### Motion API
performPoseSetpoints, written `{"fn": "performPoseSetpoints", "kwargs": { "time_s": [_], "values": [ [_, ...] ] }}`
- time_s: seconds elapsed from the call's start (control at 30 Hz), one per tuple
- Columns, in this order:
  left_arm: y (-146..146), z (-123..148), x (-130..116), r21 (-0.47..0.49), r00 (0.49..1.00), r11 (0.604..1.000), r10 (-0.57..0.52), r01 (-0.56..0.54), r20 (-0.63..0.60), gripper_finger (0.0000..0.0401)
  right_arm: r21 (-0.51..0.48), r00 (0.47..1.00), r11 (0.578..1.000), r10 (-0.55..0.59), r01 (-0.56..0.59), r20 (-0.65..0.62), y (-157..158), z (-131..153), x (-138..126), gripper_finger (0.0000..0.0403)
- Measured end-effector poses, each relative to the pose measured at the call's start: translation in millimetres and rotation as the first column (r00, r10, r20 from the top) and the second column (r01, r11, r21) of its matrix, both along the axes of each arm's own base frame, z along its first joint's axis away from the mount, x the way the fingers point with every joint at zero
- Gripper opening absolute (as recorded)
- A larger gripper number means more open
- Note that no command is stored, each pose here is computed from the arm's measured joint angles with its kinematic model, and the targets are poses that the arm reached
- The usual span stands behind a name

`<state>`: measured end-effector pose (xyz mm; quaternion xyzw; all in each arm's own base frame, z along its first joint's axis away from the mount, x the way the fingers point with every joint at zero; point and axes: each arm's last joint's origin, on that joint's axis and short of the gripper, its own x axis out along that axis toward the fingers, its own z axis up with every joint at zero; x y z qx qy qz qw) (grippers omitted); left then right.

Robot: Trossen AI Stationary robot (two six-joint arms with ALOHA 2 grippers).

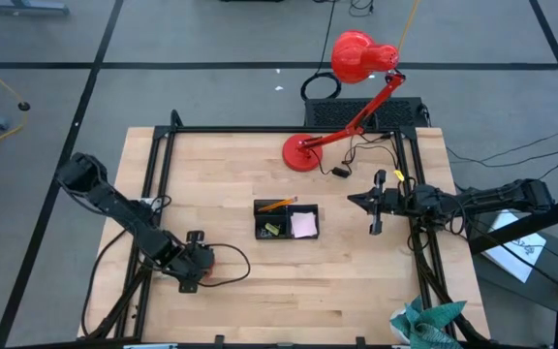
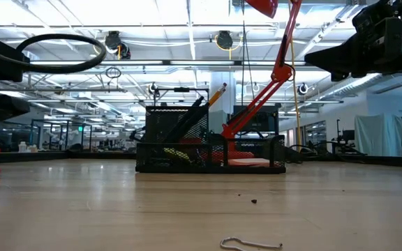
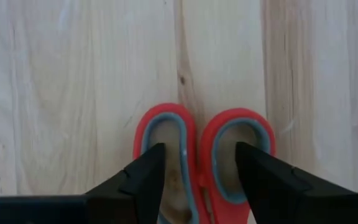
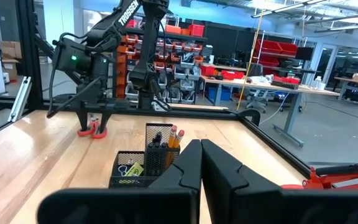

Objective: Pick and place office supplies into organizer

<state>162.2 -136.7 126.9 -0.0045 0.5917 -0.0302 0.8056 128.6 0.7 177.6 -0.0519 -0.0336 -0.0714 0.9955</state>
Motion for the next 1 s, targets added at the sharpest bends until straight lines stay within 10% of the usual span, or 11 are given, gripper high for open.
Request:
{"fn": "performPoseSetpoints", "kwargs": {
  "time_s": [0.5,1.0],
  "values": [
    [3,-1,5,0.0,0.998,0.998,-0.063,0.063,0.014,0.0041,0.0,1.0,1.0,0.0,0.0,0.0,0,0,0,0.0002],
    [10,53,15,0.125,0.85,0.958,-0.288,0.259,0.442,0.0032,-0.003,1.0,1.0,-0.001,0.001,0.0,0,0,0,0.0002]
  ]
}}
